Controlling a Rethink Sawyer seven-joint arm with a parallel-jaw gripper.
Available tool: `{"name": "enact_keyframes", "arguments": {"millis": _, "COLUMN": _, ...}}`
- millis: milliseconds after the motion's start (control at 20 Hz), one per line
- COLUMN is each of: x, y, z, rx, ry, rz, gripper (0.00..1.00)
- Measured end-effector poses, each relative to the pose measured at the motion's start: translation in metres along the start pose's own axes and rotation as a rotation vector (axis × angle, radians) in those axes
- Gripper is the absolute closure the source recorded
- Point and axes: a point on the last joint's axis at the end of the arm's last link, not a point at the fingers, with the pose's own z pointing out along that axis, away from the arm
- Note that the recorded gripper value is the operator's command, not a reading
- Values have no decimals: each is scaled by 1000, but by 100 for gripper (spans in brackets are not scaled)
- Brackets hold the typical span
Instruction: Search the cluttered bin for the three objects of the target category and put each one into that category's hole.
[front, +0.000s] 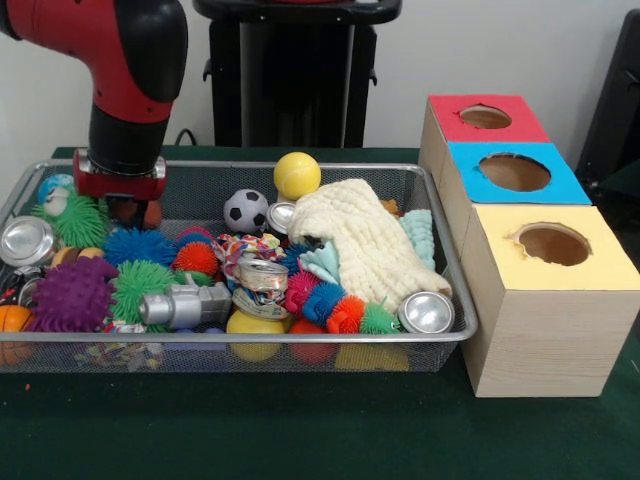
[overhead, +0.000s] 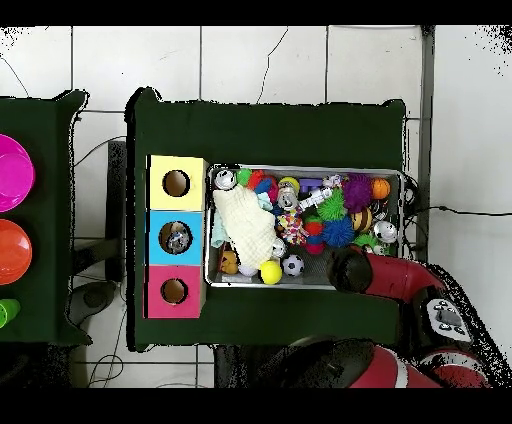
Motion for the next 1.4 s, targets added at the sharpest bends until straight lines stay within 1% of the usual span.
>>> {"name": "enact_keyframes", "arguments": {"millis": 200, "x": 1, "y": -2, "z": 0, "rx": -13, "ry": -8, "rz": 17, "gripper": 100}}
{"name": "enact_keyframes", "arguments": {"millis": 300, "x": 7, "y": -8, "z": -1, "rx": -51, "ry": -31, "rz": 64, "gripper": 100}}
{"name": "enact_keyframes", "arguments": {"millis": 400, "x": 10, "y": -10, "z": -3, "rx": -75, "ry": -47, "rz": 93, "gripper": 100}}
{"name": "enact_keyframes", "arguments": {"millis": 500, "x": 16, "y": -15, "z": -8, "rx": -111, "ry": -78, "rz": 139, "gripper": 100}}
{"name": "enact_keyframes", "arguments": {"millis": 700, "x": 22, "y": -19, "z": -23, "rx": -149, "ry": -114, "rz": 182, "gripper": 100}}
{"name": "enact_keyframes", "arguments": {"millis": 900, "x": 22, "y": -14, "z": -40, "rx": -173, "ry": -138, "rz": 189, "gripper": 100}}
{"name": "enact_keyframes", "arguments": {"millis": 1050, "x": 17, "y": -6, "z": -53, "rx": -185, "ry": -155, "rz": 179, "gripper": 100}}
{"name": "enact_keyframes", "arguments": {"millis": 1200, "x": 10, "y": 0, "z": -63, "rx": -192, "ry": -176, "rz": 165, "gripper": 100}}
{"name": "enact_keyframes", "arguments": {"millis": 1400, "x": 0, "y": 6, "z": -71, "rx": -190, "ry": -209, "rz": 154, "gripper": 100}}
